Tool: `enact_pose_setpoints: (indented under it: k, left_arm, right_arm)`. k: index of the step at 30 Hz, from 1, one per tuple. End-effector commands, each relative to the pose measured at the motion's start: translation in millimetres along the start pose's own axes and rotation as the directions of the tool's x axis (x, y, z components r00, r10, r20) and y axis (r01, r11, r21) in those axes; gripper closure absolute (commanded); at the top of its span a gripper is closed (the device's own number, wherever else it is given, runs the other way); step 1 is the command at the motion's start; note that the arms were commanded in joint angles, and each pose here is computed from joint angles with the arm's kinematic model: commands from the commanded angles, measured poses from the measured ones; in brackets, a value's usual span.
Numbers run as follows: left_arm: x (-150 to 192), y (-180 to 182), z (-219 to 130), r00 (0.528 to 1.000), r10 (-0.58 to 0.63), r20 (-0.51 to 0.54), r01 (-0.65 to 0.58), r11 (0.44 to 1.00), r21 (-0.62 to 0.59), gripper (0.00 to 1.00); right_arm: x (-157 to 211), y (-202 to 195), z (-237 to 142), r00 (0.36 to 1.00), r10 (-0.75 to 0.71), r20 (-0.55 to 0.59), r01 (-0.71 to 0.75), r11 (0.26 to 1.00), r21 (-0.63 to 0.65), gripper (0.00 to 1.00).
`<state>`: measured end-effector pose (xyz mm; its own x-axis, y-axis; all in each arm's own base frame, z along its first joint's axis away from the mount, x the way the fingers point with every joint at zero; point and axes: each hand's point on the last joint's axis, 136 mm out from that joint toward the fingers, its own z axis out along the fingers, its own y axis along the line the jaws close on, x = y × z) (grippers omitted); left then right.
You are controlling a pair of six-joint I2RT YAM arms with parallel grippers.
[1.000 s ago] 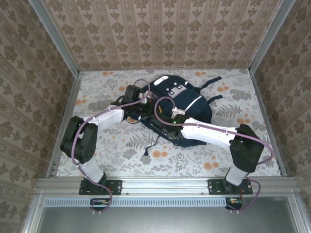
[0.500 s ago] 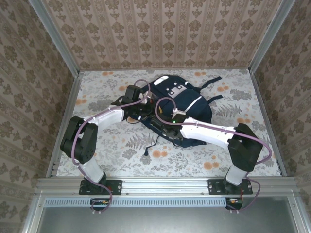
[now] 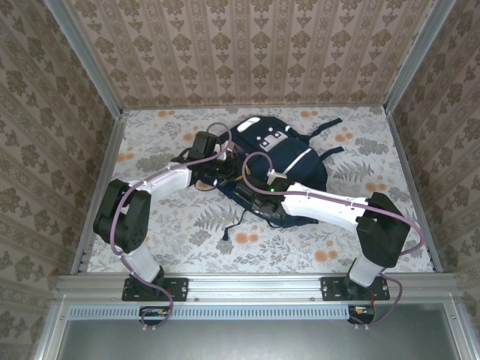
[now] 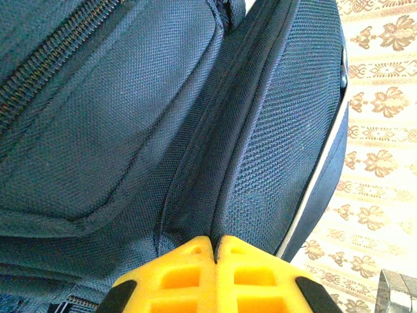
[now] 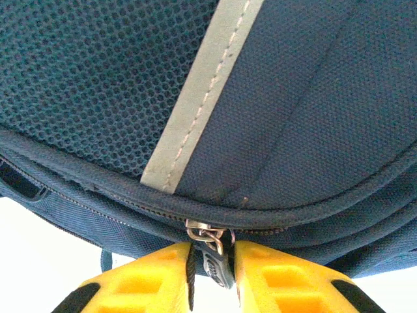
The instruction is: Pack books, pencil case, and school supplies into a backpack
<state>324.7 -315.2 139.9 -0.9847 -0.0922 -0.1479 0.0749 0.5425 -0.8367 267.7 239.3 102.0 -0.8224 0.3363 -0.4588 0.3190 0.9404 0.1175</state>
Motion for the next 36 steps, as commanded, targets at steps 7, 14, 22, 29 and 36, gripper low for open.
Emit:
enact_pose_setpoints:
  k: [7,14,22,29,36]
  left_arm:
    - [-10,-8,-6,0.998,0.039,0.043,-0.039,0.999,-0.004,1.00]
    - [-25,11,-6,0.994,0.020,0.111,-0.014,0.998,-0.059,1.00]
    - [-36,17,-15,0.991,0.018,0.133,-0.009,0.998,-0.065,1.00]
    - [-53,27,-43,0.983,0.019,0.182,-0.004,0.996,-0.085,1.00]
    - [-41,38,-79,0.970,-0.028,0.240,0.058,0.991,-0.121,0.66]
  right_arm:
    - [-6,-26,-4,0.995,-0.094,0.044,0.091,0.994,0.066,0.97]
    - [-24,-80,-12,0.978,-0.155,0.138,0.128,0.974,0.188,1.00]
    - [-43,-72,-17,0.969,-0.206,0.136,0.207,0.978,0.011,1.00]
    - [-29,-3,-21,0.899,-0.428,0.094,0.437,0.862,-0.256,1.00]
    - [-14,82,-31,0.878,-0.469,0.102,0.456,0.751,-0.476,1.00]
